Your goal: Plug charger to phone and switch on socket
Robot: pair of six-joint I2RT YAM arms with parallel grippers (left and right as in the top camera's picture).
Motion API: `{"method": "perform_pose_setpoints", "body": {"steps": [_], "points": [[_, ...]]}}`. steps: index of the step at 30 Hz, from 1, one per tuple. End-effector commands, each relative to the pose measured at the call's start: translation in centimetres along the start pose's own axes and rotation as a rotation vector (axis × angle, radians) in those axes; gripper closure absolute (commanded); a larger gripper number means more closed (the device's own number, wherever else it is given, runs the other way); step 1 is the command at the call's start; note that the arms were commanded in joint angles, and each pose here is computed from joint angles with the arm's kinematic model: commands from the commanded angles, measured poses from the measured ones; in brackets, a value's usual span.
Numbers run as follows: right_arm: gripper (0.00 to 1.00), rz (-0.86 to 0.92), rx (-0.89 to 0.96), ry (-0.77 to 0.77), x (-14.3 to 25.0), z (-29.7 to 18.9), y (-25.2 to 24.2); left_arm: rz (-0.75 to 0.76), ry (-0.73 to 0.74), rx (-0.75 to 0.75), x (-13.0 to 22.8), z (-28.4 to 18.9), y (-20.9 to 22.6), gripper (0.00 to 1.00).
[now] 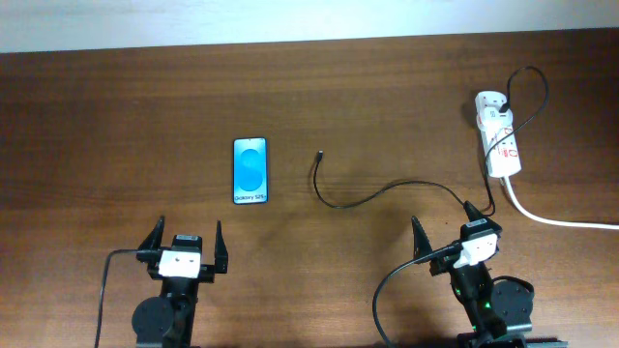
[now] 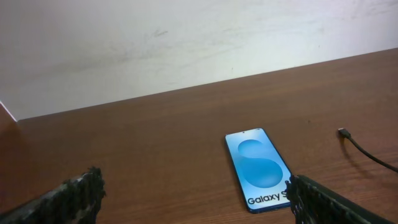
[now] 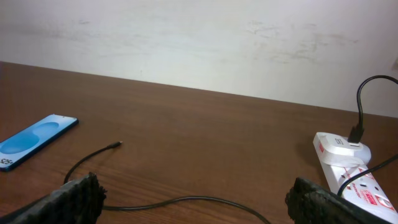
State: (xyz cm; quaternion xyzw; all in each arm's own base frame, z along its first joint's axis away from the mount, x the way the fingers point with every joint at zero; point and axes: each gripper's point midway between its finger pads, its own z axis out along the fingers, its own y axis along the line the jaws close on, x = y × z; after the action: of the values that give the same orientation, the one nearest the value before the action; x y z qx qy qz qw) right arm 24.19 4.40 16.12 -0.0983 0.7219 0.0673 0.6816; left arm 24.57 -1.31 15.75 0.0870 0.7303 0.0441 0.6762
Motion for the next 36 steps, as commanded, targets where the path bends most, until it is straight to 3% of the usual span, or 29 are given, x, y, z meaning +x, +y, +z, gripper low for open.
{"method": "perform_pose_setpoints", "body": {"steps": [1,36], "points": [[0.02,0.012,-0.004,0.002,0.20,0.00,0.13,0.013,-0.001,0.005,0.14,0.00,-0.08,0.01],[0.02,0.012,-0.004,0.002,0.20,0.00,0.13,0.012,-0.003,-0.021,0.08,0.00,0.38,0.01]]}}
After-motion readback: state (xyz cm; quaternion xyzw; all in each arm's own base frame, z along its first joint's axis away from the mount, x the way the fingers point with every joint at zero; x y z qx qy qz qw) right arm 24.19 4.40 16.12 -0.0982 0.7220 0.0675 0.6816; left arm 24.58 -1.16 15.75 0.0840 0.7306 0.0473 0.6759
